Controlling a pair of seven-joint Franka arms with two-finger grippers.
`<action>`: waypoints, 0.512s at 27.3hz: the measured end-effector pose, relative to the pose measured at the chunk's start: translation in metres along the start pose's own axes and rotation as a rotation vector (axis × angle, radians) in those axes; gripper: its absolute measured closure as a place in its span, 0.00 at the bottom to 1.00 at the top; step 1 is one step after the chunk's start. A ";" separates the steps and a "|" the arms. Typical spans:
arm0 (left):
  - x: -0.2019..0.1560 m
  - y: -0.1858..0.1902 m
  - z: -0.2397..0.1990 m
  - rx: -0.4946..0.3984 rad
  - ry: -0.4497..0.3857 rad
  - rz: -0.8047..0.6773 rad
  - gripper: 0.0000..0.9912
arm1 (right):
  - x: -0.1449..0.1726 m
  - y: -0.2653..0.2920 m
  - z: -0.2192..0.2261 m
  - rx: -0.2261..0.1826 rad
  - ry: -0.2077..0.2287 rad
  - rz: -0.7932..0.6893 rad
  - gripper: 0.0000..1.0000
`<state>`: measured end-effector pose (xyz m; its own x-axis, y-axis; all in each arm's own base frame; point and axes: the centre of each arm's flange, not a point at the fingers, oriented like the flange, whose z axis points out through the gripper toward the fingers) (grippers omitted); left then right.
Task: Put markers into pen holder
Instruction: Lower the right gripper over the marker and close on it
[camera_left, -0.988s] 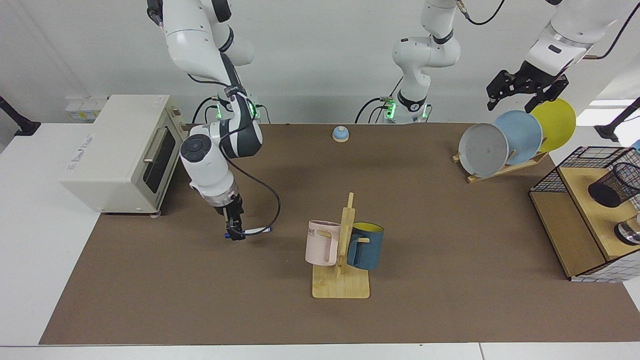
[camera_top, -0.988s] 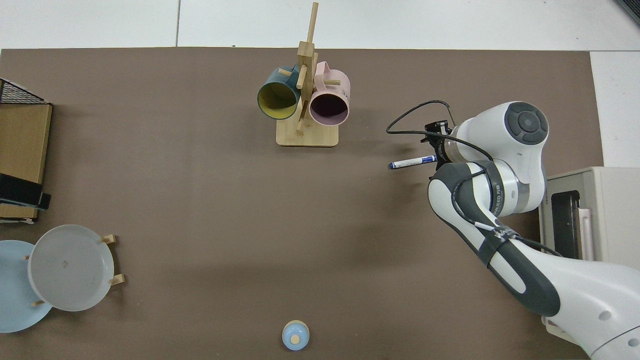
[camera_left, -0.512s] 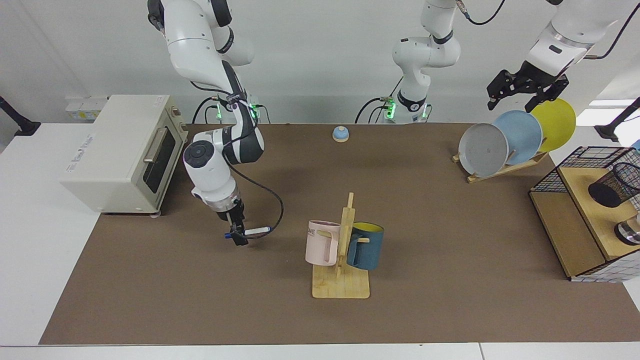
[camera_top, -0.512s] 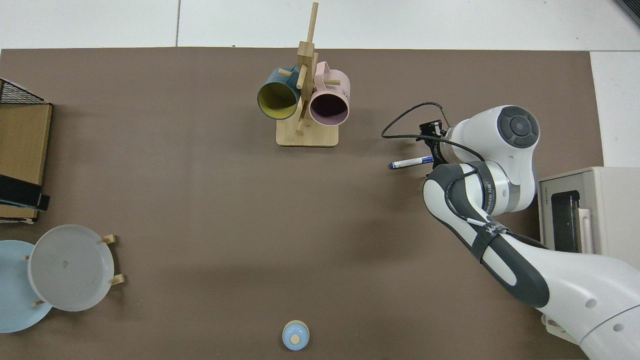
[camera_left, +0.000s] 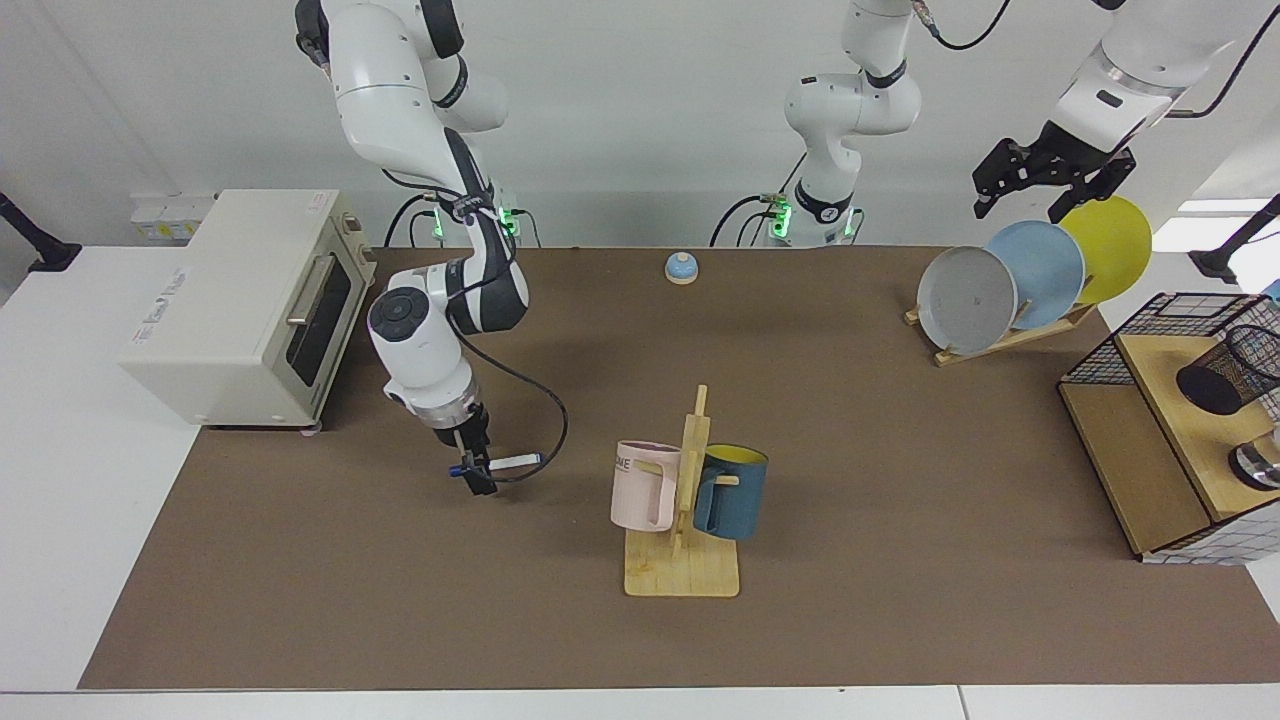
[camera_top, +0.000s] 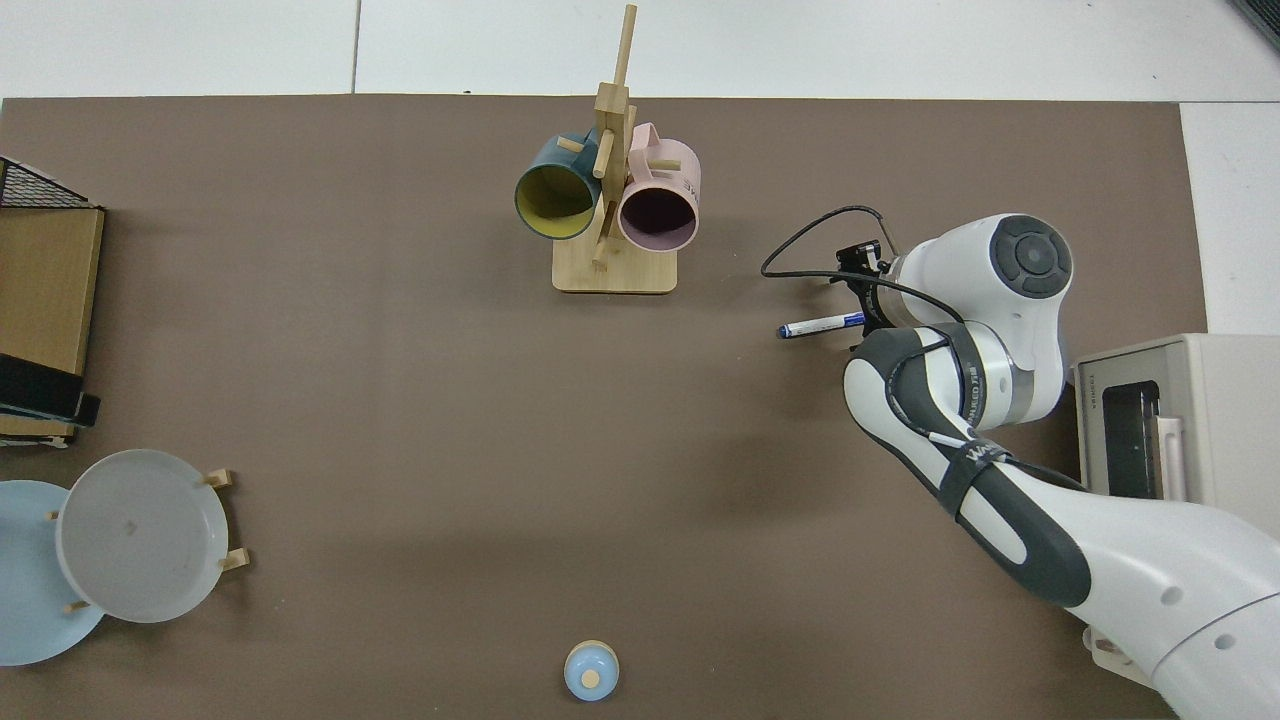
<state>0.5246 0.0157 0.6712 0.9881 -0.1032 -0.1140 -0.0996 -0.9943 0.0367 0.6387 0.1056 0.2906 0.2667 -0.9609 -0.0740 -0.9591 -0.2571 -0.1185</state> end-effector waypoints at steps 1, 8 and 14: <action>0.000 0.000 0.000 0.000 0.000 0.000 0.00 | 0.000 0.000 0.000 0.000 0.000 0.000 0.05; 0.000 0.000 0.000 0.000 -0.001 0.000 0.00 | 0.000 0.000 0.000 0.000 0.000 0.000 0.23; 0.000 0.000 0.000 0.000 -0.001 0.000 0.00 | 0.000 0.000 0.004 -0.004 -0.001 0.001 0.27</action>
<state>0.5244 0.0156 0.6712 0.9879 -0.1033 -0.1154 -0.0996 -0.9943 0.0369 0.6387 0.1054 0.2868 0.2661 -0.9610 -0.0751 -0.9596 -0.2568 -0.1146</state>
